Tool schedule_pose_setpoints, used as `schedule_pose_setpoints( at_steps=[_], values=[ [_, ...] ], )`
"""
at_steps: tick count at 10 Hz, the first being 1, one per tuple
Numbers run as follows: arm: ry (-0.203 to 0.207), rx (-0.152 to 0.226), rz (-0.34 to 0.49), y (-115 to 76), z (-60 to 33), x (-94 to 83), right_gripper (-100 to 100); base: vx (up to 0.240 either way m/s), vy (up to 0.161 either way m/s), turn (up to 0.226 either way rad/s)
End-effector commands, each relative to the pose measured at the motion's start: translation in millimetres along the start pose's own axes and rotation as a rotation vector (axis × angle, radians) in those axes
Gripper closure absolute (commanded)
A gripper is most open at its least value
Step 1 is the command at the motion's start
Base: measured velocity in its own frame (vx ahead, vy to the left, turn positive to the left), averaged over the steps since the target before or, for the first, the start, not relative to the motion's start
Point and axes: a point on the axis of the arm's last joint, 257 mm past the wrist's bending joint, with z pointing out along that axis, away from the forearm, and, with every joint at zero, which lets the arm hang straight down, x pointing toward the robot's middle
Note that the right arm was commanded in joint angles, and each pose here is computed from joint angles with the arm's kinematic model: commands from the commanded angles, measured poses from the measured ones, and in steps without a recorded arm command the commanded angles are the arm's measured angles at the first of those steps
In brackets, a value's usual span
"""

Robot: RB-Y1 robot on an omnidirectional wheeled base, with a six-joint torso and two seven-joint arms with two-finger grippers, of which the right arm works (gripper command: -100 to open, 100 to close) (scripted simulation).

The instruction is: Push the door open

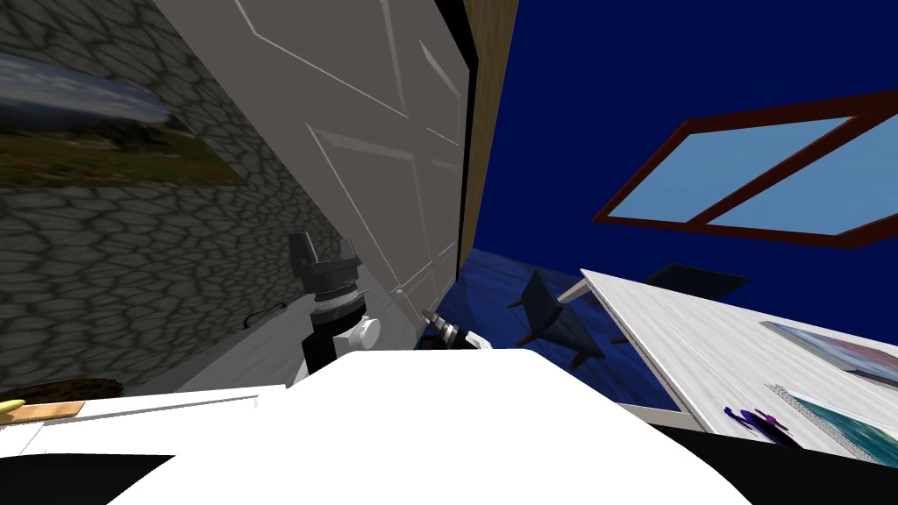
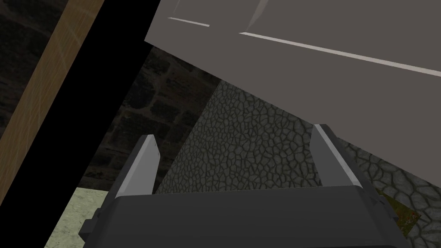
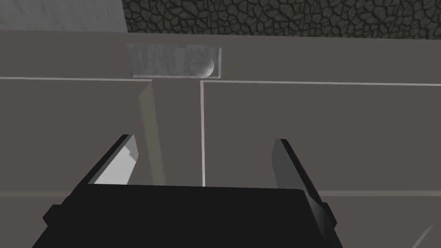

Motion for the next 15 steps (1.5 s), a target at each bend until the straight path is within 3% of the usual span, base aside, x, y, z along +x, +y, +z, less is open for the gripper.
schedule_pose_setpoints(
  at_steps=[1, 3, 15],
  values=[
    [0.024, 0.026, -0.003, -10.8, -3.8, 6.2, -100, 0.142, -0.027, 0.001],
    [0.012, 0.017, -0.002, -6.9, -0.7, 4.3, -100, 0.064, 0.039, 0.018],
    [-0.019, 0.017, -0.002, -11.2, 1.4, 2.1, -100, 0.108, 0.162, 0.027]
  ],
)
